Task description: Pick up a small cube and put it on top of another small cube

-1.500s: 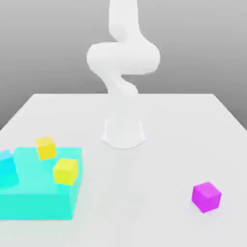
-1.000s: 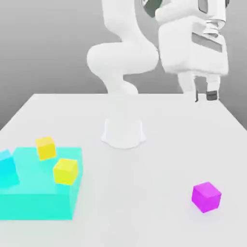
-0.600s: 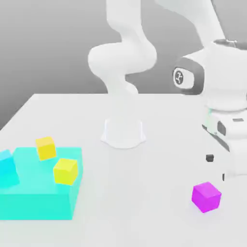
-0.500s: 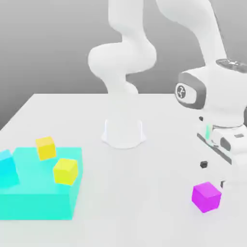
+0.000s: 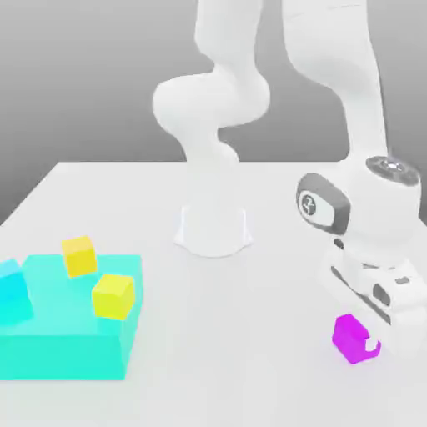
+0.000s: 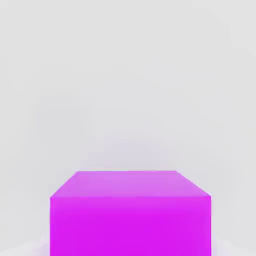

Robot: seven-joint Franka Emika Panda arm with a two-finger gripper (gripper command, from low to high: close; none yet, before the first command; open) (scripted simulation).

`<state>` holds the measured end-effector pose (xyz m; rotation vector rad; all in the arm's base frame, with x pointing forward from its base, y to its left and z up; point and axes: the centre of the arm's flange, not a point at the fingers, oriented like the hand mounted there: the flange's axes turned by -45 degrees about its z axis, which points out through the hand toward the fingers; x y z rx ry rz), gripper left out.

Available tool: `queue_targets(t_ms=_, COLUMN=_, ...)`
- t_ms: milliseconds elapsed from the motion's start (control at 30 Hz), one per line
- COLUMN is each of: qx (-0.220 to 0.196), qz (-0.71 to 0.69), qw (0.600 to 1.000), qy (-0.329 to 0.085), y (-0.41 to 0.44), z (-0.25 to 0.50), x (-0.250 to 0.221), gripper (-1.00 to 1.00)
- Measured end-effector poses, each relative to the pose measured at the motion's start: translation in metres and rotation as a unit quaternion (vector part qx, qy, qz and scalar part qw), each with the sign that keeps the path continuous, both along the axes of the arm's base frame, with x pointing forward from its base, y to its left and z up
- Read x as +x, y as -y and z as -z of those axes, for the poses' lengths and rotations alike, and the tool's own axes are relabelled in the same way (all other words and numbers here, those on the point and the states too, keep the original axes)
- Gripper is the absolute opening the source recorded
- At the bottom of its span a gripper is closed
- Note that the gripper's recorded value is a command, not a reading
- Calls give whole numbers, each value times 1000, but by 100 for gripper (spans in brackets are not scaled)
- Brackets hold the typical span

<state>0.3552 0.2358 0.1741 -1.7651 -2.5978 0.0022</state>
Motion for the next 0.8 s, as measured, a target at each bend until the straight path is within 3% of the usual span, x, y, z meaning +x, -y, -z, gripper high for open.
queue_targets(t_ms=167, qx=-13, qz=143, qw=990, qy=10, y=81, z=-50, x=35, gripper=-100)
queue_targets(t_ms=400, qx=-27, qz=435, qw=900, qy=22, y=244, z=-111, x=43, gripper=-100)
queue_targets(t_ms=600, qx=-22, qz=654, qw=756, qy=18, y=369, z=-148, x=-6, gripper=-100)
queue_targets(t_ms=800, qx=-3, qz=827, qw=563, qy=2, y=462, z=-165, x=-93, gripper=-100)
